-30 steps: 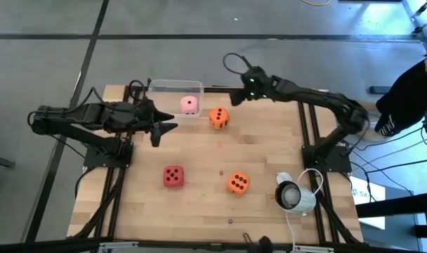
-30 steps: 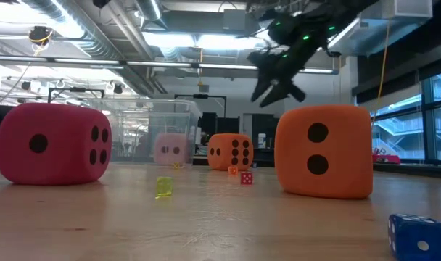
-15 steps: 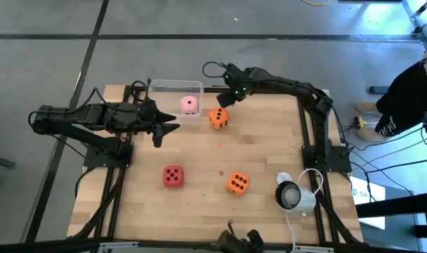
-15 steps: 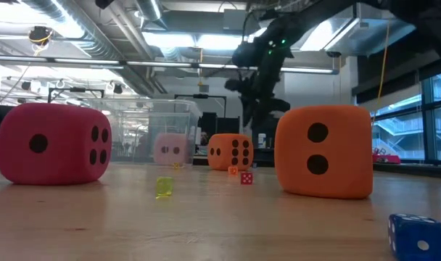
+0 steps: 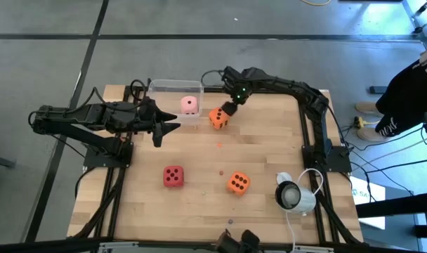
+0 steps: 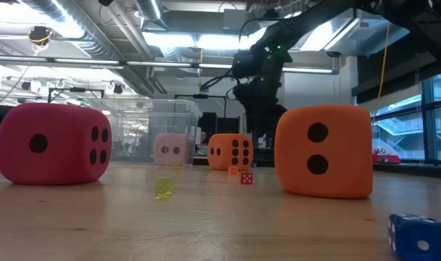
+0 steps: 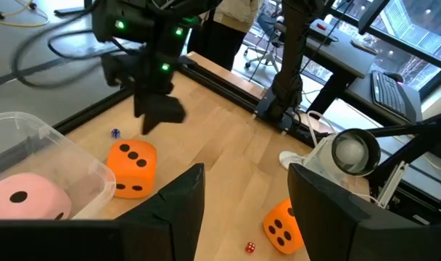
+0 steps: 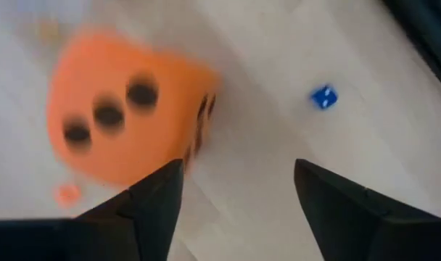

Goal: Pick & Place Dice
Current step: Put the small red die into the transparent bin

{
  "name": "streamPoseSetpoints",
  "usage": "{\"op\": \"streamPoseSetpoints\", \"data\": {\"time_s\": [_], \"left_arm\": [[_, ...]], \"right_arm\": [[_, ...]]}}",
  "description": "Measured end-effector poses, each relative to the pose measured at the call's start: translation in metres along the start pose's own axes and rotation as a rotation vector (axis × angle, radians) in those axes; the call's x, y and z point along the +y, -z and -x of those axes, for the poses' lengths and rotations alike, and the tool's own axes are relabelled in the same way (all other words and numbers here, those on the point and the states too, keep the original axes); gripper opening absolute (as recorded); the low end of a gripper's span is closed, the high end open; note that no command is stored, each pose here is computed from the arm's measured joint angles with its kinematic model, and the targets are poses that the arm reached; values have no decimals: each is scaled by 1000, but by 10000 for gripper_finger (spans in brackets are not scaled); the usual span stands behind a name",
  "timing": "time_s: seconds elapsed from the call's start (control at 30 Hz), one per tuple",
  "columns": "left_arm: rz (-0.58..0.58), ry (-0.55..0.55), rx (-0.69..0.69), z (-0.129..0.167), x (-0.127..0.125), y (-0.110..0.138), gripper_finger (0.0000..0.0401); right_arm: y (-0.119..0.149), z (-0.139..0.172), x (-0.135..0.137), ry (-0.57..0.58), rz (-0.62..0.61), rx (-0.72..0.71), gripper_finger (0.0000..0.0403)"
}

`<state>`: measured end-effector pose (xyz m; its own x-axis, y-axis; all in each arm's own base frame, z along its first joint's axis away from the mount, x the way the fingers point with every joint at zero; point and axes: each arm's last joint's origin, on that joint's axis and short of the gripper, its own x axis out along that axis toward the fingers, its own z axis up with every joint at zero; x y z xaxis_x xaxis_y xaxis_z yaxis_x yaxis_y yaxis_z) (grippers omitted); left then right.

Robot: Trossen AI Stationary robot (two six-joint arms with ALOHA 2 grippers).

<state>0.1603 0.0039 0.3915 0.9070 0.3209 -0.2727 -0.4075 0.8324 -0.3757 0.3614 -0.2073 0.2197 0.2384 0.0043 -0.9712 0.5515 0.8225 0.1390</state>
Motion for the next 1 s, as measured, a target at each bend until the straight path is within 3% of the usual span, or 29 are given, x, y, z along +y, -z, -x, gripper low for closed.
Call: {"op": "streamPoseSetpoints", "data": {"time_s": [0.13, 0.3, 0.4, 0.7, 0.83, 1.0], "left_arm": [[3, -1, 0, 0, 0, 0, 189], [0, -4, 8, -3, -1, 1, 189], [-5, -1, 23, -6, -2, 2, 189], [-10, -10, 26, -9, -2, 3, 189], [14, 15, -56, -12, -6, -6, 187], [-58, -4, -83, -29, -11, -26, 165]], "right_arm": [[12, 0, 8, 71, 96, 109, 263], [22, 2, 26, 257, 237, 177, 222], [24, 13, 41, 241, 269, 126, 190], [27, 73, 58, 159, 172, -166, 118], [33, 93, 53, 157, 78, -215, 94], [45, 114, 57, 142, 17, -241, 50]]}}
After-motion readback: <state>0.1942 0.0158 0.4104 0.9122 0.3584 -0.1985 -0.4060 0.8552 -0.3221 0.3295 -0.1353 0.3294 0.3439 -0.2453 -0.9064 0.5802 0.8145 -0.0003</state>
